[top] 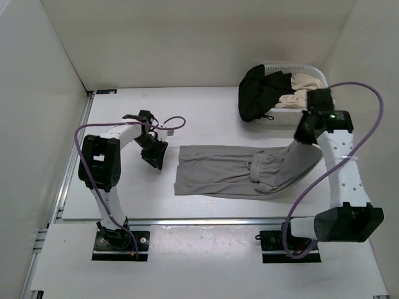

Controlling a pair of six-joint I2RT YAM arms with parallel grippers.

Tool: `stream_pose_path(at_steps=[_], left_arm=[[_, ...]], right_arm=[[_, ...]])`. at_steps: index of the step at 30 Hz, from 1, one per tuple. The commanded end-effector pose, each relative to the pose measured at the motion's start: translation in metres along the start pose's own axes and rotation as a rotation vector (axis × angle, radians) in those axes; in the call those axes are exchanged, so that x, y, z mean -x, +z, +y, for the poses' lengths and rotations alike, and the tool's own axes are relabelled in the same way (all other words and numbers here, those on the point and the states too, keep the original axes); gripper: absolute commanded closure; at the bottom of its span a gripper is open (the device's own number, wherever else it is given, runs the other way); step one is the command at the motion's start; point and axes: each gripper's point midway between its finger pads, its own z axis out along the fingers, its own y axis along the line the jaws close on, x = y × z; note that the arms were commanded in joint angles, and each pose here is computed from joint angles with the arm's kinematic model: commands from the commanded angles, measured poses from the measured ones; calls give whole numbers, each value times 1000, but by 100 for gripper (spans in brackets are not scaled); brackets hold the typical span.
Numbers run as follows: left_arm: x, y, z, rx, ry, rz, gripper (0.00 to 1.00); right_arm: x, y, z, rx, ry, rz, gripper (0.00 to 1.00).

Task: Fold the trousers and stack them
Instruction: Fold the trousers

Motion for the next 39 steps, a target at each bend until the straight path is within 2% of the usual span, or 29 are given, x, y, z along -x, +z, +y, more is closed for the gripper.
stream_pose_path(at_steps=[1, 2, 6, 8, 10, 11, 12, 14, 16, 20, 21, 22, 23, 28, 29, 32, 33, 35, 36, 39], left_arm=[[16, 4, -16, -102, 18, -69, 53], [18, 6, -18, -119, 16, -70, 53], [25, 13, -34, -226, 50, -76, 51], [33, 17, -37, -237, 63, -76, 51], [36, 23, -45, -254, 82, -64, 51], [37, 28, -47, -259, 90, -50, 51], [36, 31, -47, -261, 86, -43, 51], [38, 39, -49, -276, 89, -29, 51], [38, 43, -52, -291, 88, -14, 51], [38, 55, -49, -286, 86, 14, 54], [35, 59, -47, -282, 80, 30, 58], [35, 59, -47, -282, 80, 30, 65], [37, 60, -46, -279, 84, 22, 67], [29, 69, -44, -286, 72, 44, 67], [33, 68, -44, -283, 77, 35, 67], [46, 62, -30, -214, 69, 15, 67], [58, 53, -18, -186, 63, -24, 66], [70, 38, -1, -150, 30, -60, 62], [85, 20, 20, -107, 2, -113, 61], [94, -7, 48, -59, -47, -151, 58]], right_arm=[[-15, -26, 53, 47, -118, -5, 100], [-16, -29, 60, 12, -137, -29, 100], [-63, -35, 137, 68, -226, -16, 100], [-79, -35, 164, 84, -203, -1, 100], [-111, -28, 197, 62, -301, 27, 100], [-118, -42, 223, 109, -305, 8, 100], [-134, -30, 243, 89, -339, 28, 100], [-152, -37, 287, 120, -369, 13, 100], [-159, -40, 312, 143, -365, 0, 100], [-173, -33, 334, 180, -326, 5, 100], [-174, -33, 334, 186, -305, 4, 100], [-178, -27, 327, 167, -296, 3, 100], [-173, -37, 330, 213, -273, -21, 100], [-191, -39, 351, 297, -270, 12, 100], [-203, -24, 353, 260, -311, 42, 100], [-218, -21, 372, 275, -391, 87, 100], [-222, -24, 376, 291, -426, 91, 85], [-234, -34, 396, 397, -526, 87, 64], [-237, -39, 403, 435, -560, 76, 50], [-245, -73, 418, 571, -713, -3, 45]])
